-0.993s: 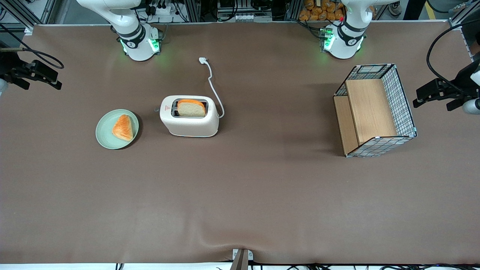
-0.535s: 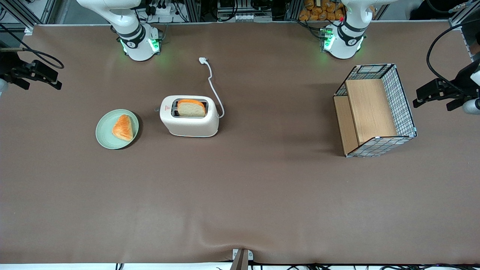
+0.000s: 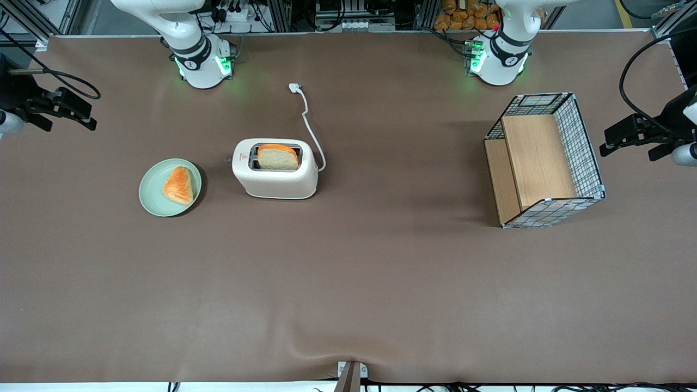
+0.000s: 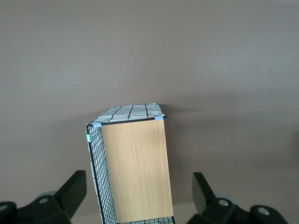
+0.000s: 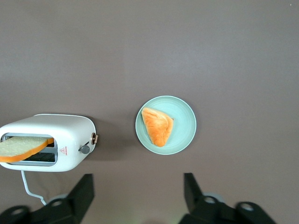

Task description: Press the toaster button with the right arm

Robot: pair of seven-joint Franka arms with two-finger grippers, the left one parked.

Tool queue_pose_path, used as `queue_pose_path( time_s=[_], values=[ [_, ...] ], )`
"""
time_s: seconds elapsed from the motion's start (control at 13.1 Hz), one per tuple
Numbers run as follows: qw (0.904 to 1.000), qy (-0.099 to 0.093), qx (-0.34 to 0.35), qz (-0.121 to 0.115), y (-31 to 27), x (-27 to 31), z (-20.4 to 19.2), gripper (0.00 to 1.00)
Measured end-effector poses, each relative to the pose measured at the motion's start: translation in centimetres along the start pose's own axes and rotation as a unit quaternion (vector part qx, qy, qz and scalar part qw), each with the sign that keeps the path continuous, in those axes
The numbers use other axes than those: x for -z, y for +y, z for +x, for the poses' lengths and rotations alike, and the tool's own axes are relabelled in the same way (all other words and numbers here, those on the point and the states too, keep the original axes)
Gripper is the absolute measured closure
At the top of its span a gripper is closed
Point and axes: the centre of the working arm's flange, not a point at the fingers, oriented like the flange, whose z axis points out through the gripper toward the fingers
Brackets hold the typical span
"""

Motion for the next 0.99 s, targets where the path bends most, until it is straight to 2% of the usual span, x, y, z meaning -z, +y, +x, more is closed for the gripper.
queue_pose_path(
  time_s=[0.53, 0.69, 0.84, 0.99],
  values=[
    [1.0, -0.002, 0.002, 0.002, -0.1, -0.3, 0.2, 0.96],
    [0.9997, -0.004, 0.001, 0.026, -0.5, -1.1, 0.4, 0.99],
    [0.9976, -0.017, -0.003, 0.067, -1.1, -2.6, 0.4, 0.99],
    [0.9952, -0.028, -0.008, 0.094, -1.5, -4.6, 0.5, 0.99]
  ],
)
